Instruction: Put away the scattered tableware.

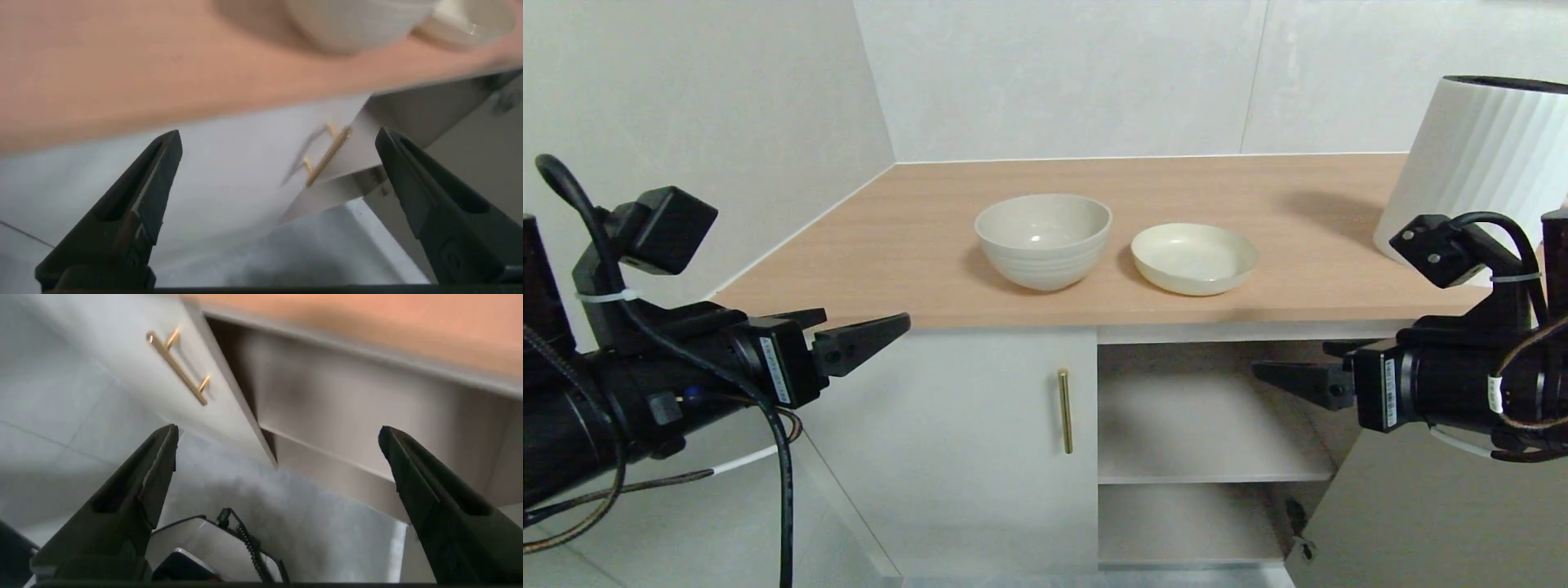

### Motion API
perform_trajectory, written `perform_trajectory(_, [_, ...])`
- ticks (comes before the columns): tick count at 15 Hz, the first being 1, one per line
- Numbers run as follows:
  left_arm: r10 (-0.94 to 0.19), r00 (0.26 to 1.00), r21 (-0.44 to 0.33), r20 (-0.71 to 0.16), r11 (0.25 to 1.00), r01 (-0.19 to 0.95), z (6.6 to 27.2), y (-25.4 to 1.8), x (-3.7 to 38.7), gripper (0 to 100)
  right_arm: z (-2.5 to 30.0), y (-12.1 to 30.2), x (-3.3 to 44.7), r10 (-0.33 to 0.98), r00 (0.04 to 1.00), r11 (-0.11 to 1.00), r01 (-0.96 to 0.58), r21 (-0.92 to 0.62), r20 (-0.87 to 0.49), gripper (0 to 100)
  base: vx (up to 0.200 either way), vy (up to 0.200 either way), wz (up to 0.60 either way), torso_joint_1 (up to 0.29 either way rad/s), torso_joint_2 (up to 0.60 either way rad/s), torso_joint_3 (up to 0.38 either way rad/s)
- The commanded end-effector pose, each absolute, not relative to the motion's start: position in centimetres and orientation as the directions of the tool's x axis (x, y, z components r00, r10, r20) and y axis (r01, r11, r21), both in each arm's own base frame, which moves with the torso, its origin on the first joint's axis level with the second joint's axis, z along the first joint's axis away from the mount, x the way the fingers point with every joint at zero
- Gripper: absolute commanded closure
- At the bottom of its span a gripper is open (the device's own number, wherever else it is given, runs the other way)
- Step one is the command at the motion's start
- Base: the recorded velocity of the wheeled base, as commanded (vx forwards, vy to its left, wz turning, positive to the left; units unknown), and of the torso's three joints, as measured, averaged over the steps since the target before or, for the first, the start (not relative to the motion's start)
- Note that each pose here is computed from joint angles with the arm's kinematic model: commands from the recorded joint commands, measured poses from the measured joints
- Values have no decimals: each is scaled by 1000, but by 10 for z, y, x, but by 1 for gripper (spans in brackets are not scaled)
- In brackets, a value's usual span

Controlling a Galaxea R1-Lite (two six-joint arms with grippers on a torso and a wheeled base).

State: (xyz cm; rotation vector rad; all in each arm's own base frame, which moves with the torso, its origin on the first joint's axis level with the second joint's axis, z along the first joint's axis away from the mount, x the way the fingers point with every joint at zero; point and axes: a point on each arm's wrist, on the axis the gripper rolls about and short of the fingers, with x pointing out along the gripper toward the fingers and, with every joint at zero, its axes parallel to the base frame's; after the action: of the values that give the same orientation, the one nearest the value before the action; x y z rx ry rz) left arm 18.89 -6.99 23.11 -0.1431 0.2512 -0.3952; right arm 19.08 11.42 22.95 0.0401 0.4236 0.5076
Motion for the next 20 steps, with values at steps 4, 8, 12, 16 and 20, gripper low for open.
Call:
perform_trajectory(4, [-395, 891, -217, -223, 911, 350, 229, -71, 193, 0, 227, 116, 192, 479, 784, 875, -464, 139, -394, 0, 0, 0, 0, 182, -470, -288])
perform_trajectory(8, [-396, 889, -216, -229, 911, 350, 228, -72, 195, 0, 227, 116, 193, 479, 784, 875, -464, 139, -395, 0, 0, 0, 0, 205, -481, -288])
perform_trajectory(12, [-394, 889, -216, -233, 912, 348, 227, -71, 193, 0, 222, 118, 197, 475, 777, 875, -469, 123, -414, 0, 0, 0, 0, 216, -488, -270])
perform_trajectory(16, [-390, 890, -215, -235, 914, 344, 236, -72, 196, 0, 222, 127, 212, 472, 779, 870, -488, 74, -412, 0, 0, 0, 0, 66, -140, -79])
perform_trajectory(20, [-373, 817, -216, -440, 927, 307, 255, -75, 202, 0, 243, 141, 242, 434, 760, 899, -332, 286, -484, 0, 0, 0, 0, 0, 0, 0])
